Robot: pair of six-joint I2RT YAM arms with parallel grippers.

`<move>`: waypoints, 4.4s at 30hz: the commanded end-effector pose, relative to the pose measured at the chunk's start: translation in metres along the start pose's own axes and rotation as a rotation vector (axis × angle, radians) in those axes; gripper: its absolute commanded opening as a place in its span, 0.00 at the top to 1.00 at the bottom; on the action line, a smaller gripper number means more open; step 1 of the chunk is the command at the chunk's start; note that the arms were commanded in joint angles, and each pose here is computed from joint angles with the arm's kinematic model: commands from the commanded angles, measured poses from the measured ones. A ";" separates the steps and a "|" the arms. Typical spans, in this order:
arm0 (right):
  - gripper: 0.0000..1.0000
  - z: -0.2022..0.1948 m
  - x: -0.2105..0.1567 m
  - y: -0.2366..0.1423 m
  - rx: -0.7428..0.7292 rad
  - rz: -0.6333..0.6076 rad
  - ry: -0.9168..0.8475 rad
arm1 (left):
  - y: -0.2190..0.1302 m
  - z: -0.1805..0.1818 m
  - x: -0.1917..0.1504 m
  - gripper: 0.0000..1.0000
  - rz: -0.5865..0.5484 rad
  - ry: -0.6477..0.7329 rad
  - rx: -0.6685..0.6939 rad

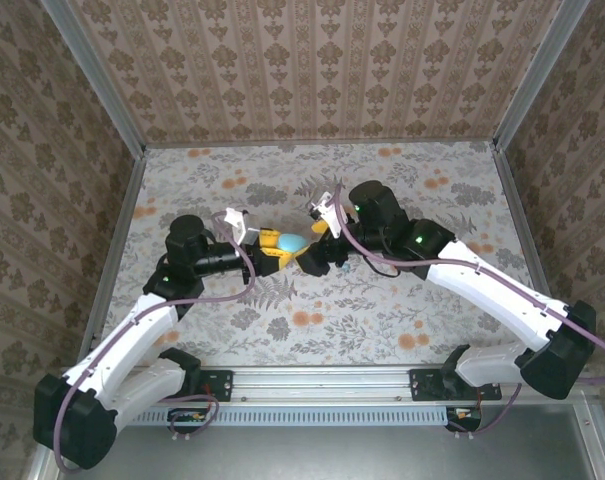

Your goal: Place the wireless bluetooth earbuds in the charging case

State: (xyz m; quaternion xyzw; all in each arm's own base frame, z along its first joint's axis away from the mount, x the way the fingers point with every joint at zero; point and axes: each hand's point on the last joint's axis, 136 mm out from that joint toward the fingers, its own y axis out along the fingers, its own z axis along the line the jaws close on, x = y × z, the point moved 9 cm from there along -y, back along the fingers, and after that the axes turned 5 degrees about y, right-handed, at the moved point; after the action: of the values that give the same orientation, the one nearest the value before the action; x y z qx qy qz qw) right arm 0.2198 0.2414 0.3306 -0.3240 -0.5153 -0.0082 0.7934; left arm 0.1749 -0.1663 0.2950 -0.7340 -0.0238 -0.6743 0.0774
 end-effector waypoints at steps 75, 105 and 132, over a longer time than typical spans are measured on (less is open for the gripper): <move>0.50 -0.243 -0.085 0.134 -0.520 0.459 0.859 | -0.011 0.037 -0.043 0.67 0.092 -0.103 0.214; 0.84 -0.237 -0.094 0.152 -0.503 0.535 0.784 | -0.015 0.036 -0.047 0.67 0.103 -0.110 0.239; 0.87 -0.049 0.007 0.003 -0.487 0.162 0.324 | -0.005 0.038 -0.035 0.67 0.045 -0.040 0.196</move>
State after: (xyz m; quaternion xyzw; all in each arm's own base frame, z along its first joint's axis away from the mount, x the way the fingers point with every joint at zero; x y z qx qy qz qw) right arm 0.2766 0.2228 0.3148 -0.5195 -0.3047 -0.1169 0.7897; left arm 0.2073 -0.1487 0.2442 -0.7511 -0.0743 -0.6296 0.1843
